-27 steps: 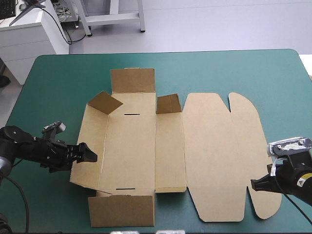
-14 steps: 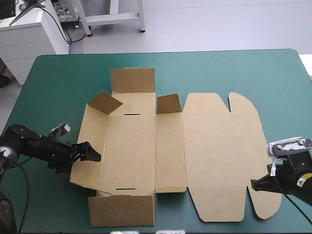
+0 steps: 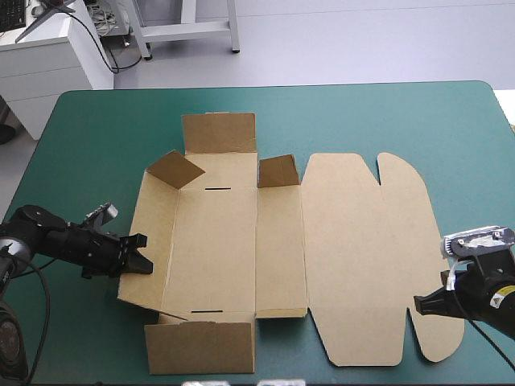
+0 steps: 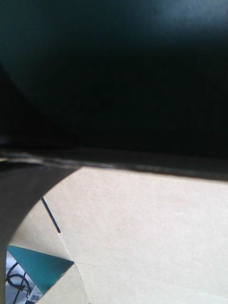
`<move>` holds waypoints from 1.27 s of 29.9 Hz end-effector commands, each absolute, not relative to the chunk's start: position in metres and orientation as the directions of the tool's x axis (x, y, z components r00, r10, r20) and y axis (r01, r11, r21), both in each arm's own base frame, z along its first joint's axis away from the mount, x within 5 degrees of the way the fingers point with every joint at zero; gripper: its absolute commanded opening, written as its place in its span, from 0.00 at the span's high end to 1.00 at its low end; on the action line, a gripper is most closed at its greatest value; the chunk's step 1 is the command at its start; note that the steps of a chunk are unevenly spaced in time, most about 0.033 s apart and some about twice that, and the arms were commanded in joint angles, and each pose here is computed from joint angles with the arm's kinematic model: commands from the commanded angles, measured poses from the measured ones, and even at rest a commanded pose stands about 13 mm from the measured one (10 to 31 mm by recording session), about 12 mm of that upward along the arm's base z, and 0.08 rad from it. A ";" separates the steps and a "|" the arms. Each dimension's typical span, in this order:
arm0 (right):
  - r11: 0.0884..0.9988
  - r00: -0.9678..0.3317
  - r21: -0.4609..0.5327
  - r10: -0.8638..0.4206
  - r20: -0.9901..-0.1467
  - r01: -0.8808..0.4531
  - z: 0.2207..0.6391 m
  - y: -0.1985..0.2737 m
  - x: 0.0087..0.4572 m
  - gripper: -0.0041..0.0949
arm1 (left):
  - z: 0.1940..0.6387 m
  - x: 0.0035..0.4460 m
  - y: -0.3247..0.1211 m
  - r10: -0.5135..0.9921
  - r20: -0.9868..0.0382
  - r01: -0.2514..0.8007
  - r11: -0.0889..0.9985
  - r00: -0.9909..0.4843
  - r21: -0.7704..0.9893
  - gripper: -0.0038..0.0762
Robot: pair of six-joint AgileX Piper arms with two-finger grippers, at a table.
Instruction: Fold the box
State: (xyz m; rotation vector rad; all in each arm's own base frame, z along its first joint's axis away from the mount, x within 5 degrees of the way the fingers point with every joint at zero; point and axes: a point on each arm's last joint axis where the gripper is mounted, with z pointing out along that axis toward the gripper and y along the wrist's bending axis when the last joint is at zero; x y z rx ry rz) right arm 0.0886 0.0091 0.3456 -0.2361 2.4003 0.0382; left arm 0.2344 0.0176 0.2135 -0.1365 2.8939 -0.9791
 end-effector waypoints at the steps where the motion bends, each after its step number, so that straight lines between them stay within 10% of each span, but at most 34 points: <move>1: 0.984 -0.679 -0.053 -0.155 -0.717 -0.169 0.356 0.008 0.092 0.97 | 0.224 0.235 0.016 -0.068 -0.121 0.020 0.793 -0.990 -0.608 0.96; 22: 0.985 -0.643 -0.055 -0.149 -0.752 -0.164 0.359 0.008 0.095 0.97 | 0.281 0.266 0.028 0.092 -0.317 0.235 0.861 -0.944 -0.452 0.96; 38: 0.985 -0.623 -0.047 -0.140 -0.770 -0.164 0.361 0.009 0.096 0.97 | 0.366 0.308 -0.070 0.697 -0.520 0.626 0.700 -0.494 0.343 0.96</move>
